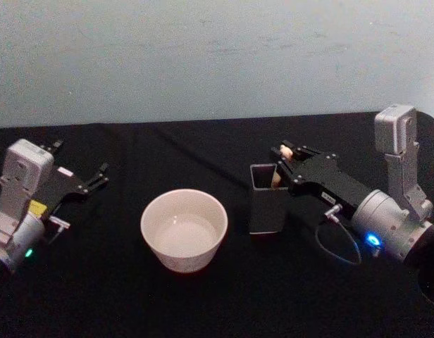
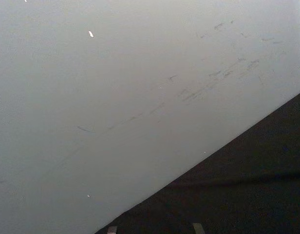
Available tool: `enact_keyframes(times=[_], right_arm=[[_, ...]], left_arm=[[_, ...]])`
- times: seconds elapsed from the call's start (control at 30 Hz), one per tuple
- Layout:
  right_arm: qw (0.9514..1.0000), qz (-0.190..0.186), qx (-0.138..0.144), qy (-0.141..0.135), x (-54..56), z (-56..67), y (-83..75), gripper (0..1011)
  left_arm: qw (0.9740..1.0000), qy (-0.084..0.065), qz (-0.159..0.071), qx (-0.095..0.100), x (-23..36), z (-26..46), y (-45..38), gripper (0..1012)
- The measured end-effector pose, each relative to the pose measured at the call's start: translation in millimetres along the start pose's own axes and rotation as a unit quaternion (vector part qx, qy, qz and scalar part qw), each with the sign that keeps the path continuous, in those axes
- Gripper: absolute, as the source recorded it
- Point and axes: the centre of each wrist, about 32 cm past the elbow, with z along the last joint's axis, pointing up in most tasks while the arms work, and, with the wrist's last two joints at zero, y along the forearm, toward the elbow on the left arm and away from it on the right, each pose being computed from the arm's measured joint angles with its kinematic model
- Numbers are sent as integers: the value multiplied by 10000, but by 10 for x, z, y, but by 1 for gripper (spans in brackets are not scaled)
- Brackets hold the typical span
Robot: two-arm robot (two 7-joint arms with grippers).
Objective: Pick up the stirring spoon with one hand, stir inside the cup, then place it back in its original position.
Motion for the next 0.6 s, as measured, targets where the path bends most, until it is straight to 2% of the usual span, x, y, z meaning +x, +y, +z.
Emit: enact_keyframes(times=[0.6], right_arm=[[9998,-146,-131,36,-2,-68,-6,217]], left_arm=[[10000,0,0,0,0,0,0,1001]])
